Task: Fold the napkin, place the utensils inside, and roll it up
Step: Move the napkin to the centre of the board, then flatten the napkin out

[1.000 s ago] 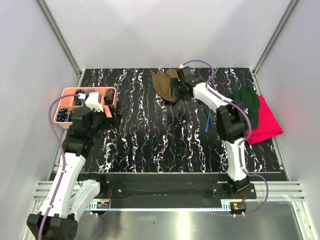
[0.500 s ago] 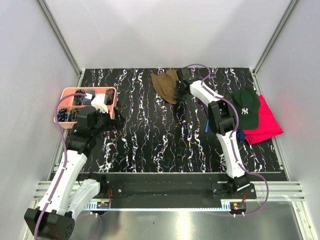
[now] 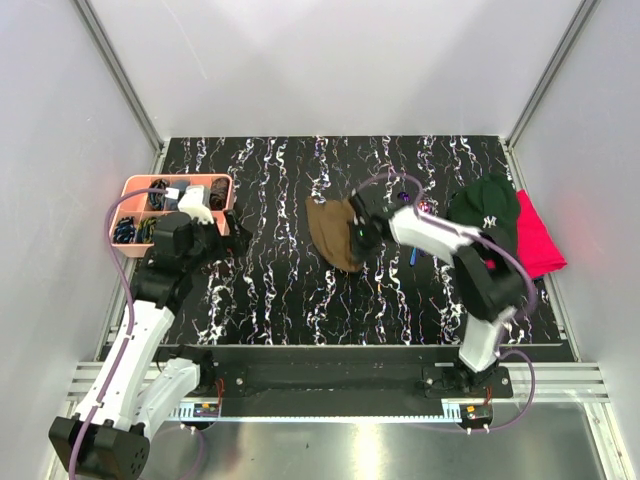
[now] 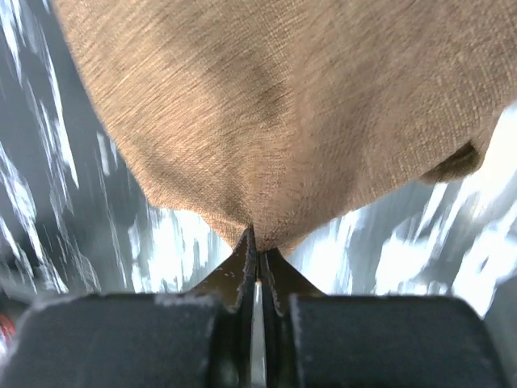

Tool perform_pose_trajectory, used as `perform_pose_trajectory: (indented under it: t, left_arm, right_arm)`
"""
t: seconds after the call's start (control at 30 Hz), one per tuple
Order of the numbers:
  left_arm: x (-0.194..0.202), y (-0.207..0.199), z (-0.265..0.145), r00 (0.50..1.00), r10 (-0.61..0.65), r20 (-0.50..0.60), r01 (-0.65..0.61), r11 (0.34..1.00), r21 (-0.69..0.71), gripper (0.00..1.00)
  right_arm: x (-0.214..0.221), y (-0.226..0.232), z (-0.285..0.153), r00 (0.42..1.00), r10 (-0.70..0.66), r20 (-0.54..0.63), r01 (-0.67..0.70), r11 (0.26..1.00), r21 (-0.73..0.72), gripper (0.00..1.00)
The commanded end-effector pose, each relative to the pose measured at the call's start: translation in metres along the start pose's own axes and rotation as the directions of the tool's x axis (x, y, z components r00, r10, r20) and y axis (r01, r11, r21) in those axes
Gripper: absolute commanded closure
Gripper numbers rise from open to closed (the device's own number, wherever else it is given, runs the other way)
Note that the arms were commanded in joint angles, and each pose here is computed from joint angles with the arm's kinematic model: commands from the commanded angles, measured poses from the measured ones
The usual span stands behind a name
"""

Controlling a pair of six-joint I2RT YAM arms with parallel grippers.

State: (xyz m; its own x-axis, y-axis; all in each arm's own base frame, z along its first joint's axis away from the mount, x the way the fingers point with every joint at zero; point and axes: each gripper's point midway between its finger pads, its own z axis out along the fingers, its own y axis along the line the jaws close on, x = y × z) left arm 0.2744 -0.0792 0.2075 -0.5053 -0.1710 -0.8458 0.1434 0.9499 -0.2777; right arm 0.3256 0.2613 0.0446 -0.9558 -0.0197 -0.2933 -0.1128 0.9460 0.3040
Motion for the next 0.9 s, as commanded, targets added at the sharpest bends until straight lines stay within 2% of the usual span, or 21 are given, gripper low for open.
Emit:
perform_pose_trajectory:
  t: [0.0,0.03,0.1,0.13,0.2,0.23,0.27,0.3,0.33,0.4,0.47,0.5,0.53,0.6,0.7,0.87]
  left_arm:
    - [-0.013,-0.04,0.006,0.982,-0.181,0.053,0.167,0.967,0.194,0.01]
    - [-0.005,-0.045,0.01,0.977,-0.212,0.03,0.201,0.958,0.204,0.01]
    - [0.0,-0.054,0.016,0.976,-0.217,0.018,0.208,0.952,0.225,0.01]
    - [0.009,-0.053,0.023,0.974,-0.225,-0.004,0.221,0.953,0.206,0.01]
    - [0.019,-0.062,0.03,0.977,-0.212,-0.027,0.213,0.952,0.218,0.01]
    - [0.027,-0.063,0.037,0.975,-0.215,-0.053,0.221,0.953,0.207,0.01]
    - [0.028,-0.069,0.04,0.976,-0.213,-0.055,0.22,0.95,0.222,0.02]
    - [0.035,-0.078,0.043,0.975,-0.208,-0.078,0.221,0.945,0.239,0.03]
    - [0.043,-0.082,0.05,0.974,-0.202,-0.106,0.222,0.946,0.237,0.03]
    - [0.044,-0.096,0.055,0.975,-0.19,-0.117,0.216,0.939,0.269,0.05]
    - [0.051,-0.105,0.065,0.974,-0.178,-0.141,0.211,0.937,0.278,0.08]
    - [0.052,-0.107,0.069,0.973,-0.174,-0.152,0.211,0.937,0.279,0.09]
    - [0.056,-0.109,0.077,0.971,-0.171,-0.167,0.212,0.937,0.277,0.12]
    - [0.057,-0.115,0.085,0.969,-0.166,-0.182,0.215,0.931,0.295,0.14]
    - [0.079,-0.118,0.109,0.953,-0.157,-0.259,0.23,0.931,0.282,0.18]
    - [0.093,-0.122,0.135,0.94,-0.149,-0.308,0.238,0.93,0.279,0.2]
  right_arm:
    - [0.071,0.014,-0.045,0.999,0.03,-0.026,-0.032,0.998,-0.055,0.89]
    - [0.093,0.007,-0.046,0.997,0.037,-0.062,-0.041,0.998,-0.052,0.7]
    - [0.099,0.013,-0.071,0.998,0.065,-0.024,-0.067,0.992,-0.107,0.57]
    - [0.092,0.017,-0.09,0.997,0.071,0.035,-0.065,0.988,-0.139,0.45]
    - [0.078,0.017,-0.108,0.991,0.063,0.114,-0.048,0.99,-0.131,0.35]
    - [0.07,0.017,-0.117,0.987,0.056,0.153,-0.037,0.991,-0.126,0.26]
    - [0.062,0.016,-0.121,0.982,0.037,0.183,-0.017,0.994,-0.109,0.23]
    - [0.046,0.016,-0.128,0.973,0.027,0.229,-0.008,0.996,-0.083,0.21]
    - [0.041,0.015,-0.121,0.977,0.015,0.212,-0.002,0.998,-0.061,0.19]
    - [0.012,0.01,-0.121,0.967,0.008,0.253,-0.004,1.0,-0.016,0.18]
    - [-0.002,0.004,-0.103,0.974,-0.014,0.227,0.008,1.0,0.027,0.18]
    - [-0.021,0.007,-0.106,0.965,-0.018,0.262,0.009,0.999,0.035,0.18]
    - [-0.027,0.002,-0.091,0.97,-0.032,0.241,0.015,0.997,0.07,0.18]
    - [-0.051,0.003,-0.089,0.963,-0.051,0.264,0.031,0.996,0.082,0.18]
    - [-0.064,0.0,-0.068,0.97,-0.059,0.235,0.036,0.994,0.103,0.2]
    - [-0.058,-0.008,-0.036,0.987,-0.051,0.153,0.035,0.994,0.107,0.25]
